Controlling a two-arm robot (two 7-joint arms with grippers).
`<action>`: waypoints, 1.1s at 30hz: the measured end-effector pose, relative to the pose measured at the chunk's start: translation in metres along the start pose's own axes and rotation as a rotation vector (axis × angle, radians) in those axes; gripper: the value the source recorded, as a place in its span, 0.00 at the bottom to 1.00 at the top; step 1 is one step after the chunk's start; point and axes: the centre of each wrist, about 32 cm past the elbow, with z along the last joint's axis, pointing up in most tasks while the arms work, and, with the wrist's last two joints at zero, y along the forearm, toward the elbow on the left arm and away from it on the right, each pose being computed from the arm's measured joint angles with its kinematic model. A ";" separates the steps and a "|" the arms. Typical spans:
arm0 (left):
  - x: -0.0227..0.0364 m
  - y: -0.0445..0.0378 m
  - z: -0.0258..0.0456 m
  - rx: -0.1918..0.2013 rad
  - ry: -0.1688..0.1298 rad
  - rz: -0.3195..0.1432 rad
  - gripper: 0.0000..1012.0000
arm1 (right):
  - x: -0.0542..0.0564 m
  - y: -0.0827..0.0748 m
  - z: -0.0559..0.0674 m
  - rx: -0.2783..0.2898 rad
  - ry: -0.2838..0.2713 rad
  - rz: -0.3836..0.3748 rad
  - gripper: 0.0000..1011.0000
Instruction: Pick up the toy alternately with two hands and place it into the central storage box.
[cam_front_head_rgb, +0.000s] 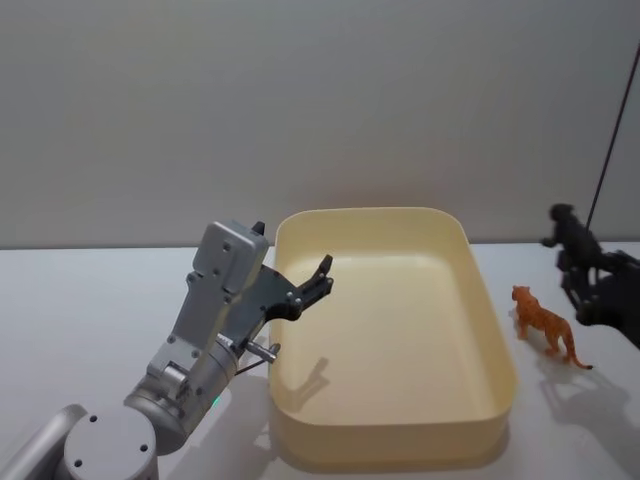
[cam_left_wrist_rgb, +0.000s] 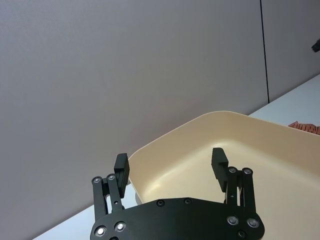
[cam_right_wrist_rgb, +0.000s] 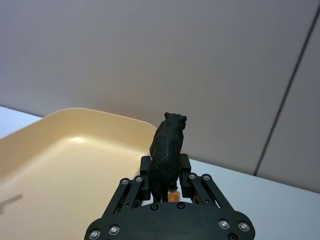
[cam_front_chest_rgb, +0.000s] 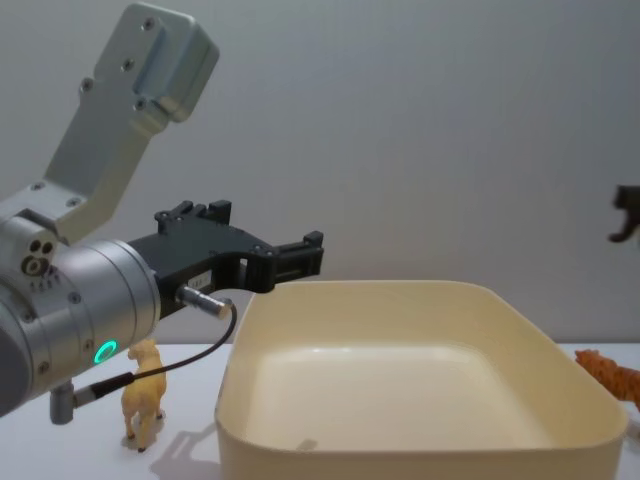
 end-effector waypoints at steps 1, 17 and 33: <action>0.0000 0.0000 0.0000 0.000 0.000 0.000 0.99 | 0.000 0.001 0.001 -0.001 0.003 0.009 0.30; 0.0000 0.0000 0.0000 0.000 0.000 0.000 0.99 | -0.023 0.052 0.003 -0.096 0.089 0.246 0.30; 0.0000 0.0000 0.0000 0.000 0.000 0.000 0.99 | -0.044 0.091 -0.004 -0.187 0.130 0.371 0.70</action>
